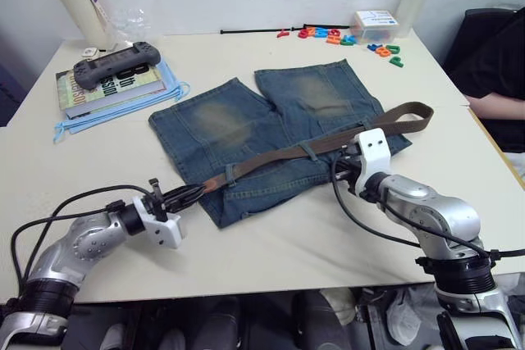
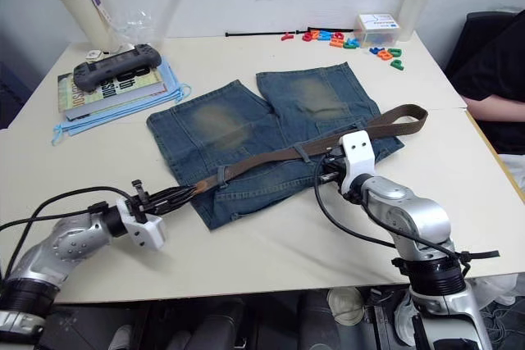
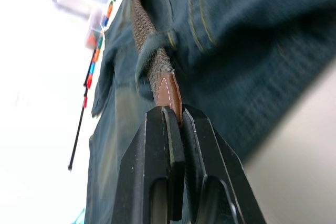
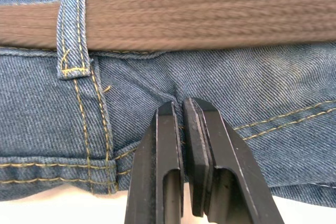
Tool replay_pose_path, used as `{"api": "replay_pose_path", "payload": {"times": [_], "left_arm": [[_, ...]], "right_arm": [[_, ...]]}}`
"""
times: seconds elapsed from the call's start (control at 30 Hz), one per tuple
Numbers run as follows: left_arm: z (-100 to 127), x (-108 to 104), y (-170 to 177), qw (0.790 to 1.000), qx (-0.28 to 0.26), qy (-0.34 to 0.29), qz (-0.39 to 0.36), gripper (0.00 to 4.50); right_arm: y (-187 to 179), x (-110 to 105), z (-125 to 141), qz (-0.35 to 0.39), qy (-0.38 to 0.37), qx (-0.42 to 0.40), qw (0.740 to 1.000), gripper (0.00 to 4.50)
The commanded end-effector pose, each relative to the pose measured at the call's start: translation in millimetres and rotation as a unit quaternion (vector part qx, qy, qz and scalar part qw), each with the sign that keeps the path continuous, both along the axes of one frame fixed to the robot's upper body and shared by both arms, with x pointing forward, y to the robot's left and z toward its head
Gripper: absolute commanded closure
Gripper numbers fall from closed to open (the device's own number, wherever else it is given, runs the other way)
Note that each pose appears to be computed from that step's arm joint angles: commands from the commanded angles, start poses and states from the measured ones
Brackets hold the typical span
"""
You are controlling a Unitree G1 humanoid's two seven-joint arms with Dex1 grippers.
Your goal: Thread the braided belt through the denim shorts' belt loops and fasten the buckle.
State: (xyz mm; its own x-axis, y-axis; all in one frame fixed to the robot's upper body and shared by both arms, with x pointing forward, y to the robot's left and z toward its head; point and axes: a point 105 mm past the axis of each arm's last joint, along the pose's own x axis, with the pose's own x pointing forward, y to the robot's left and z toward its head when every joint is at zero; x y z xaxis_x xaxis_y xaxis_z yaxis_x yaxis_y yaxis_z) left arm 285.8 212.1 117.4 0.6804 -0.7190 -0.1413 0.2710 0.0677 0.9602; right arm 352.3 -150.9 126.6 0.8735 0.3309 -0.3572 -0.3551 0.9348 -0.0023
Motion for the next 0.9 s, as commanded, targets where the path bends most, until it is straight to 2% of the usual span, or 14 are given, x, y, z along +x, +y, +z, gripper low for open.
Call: {"api": "replay_pose_path", "payload": {"times": [0.03,0.2,0.37,0.47,0.63,0.83,0.9], "left_arm": [[5,-5,49,0.997,0.010,-0.005,0.077,4.50],[7,-18,113,0.984,0.054,-0.009,0.168,4.50],[16,-31,182,0.954,0.109,-0.016,0.279,4.50],[18,-39,207,0.937,0.134,-0.017,0.321,4.50],[20,-37,212,0.935,0.137,-0.016,0.328,4.50],[21,-23,187,0.954,0.058,0.013,0.292,4.50],[26,-12,174,0.959,0.007,0.042,0.281,3.62]], "right_arm": [[1,-5,-20,0.002,0.041,-0.003,0.999,4.43],[2,-4,-19,0.001,0.041,0.000,0.999,4.43],[4,-4,-18,0.002,0.042,0.003,0.999,4.43],[4,-3,-17,0.003,0.042,0.003,0.999,4.43],[4,-2,-16,0.005,0.042,0.003,0.999,4.43],[-1,0,-7,-0.002,0.026,0.000,1.000,4.43],[-4,-1,1,0.000,0.016,-0.004,1.000,3.64]]}}
